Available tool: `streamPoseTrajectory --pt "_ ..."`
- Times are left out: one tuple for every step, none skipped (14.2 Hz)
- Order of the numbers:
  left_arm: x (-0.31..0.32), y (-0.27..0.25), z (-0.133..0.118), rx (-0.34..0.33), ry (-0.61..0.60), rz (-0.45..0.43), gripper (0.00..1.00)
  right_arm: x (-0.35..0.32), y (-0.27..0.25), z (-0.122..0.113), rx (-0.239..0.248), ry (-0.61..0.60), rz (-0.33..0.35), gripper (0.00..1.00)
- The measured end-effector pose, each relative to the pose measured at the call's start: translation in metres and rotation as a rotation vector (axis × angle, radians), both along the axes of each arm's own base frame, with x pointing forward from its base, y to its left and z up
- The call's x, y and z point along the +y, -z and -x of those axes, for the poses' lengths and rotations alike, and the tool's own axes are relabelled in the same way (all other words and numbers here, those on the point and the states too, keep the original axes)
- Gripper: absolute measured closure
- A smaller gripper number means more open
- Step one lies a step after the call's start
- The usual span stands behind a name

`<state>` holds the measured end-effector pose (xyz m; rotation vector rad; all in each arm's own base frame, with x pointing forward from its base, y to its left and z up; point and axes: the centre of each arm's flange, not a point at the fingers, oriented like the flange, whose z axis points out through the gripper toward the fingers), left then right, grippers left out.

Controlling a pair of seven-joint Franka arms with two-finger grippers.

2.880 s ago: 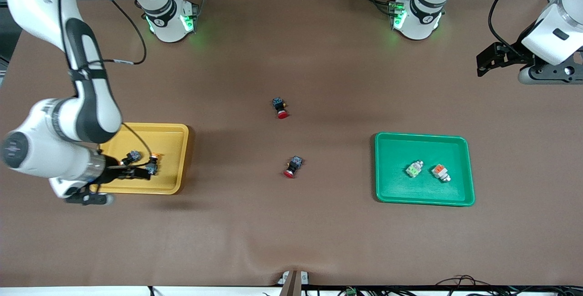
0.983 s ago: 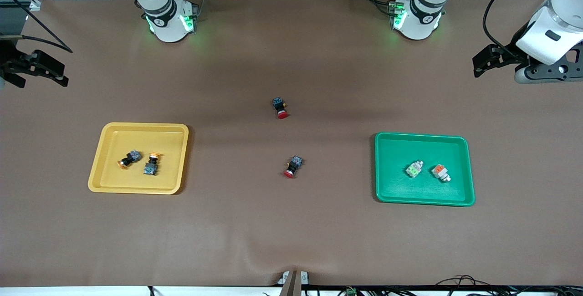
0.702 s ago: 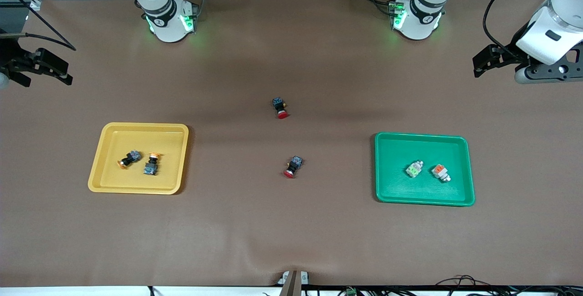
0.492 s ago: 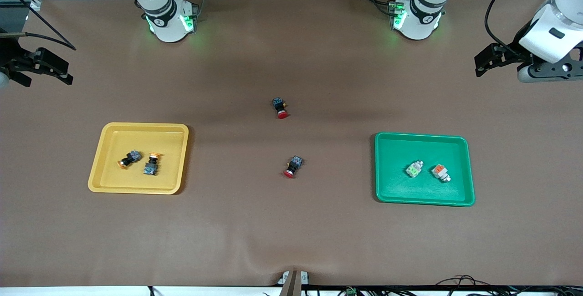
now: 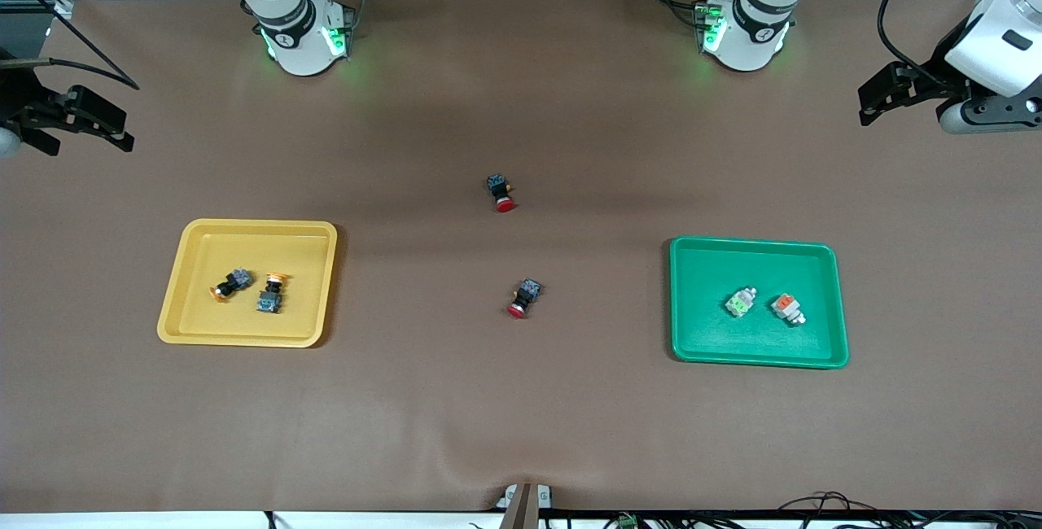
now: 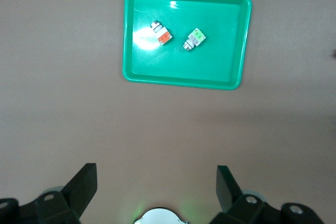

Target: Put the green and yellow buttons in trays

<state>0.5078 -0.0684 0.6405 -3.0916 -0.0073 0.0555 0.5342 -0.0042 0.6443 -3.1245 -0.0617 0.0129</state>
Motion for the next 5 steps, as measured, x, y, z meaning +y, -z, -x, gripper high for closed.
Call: streamPoseTrajectory --pt "-0.0001 0.0006 -0.0003 0.002 0.000 0.000 0.00 0.0002 0.0006 0.0000 0.001 0.000 0.000 0.00" --pt "-0.0003 0.0013 -0.0006 0.003 0.001 0.000 0.00 0.0003 0.0013 0.0000 0.003 -0.001 0.000 0.00" --pt "-0.0005 0.0018 -0.0009 0.004 0.001 0.000 0.00 0.0003 0.0017 0.0000 0.003 -0.001 0.000 0.00" --pt "-0.0006 0.0022 -0.0012 0.005 0.001 0.000 0.00 0.0003 0.0019 -0.0001 0.003 -0.001 0.000 0.00" --pt "-0.0006 0.0024 -0.0013 0.005 0.001 0.000 0.00 0.0003 0.0019 -0.0002 0.002 -0.001 0.000 0.00"
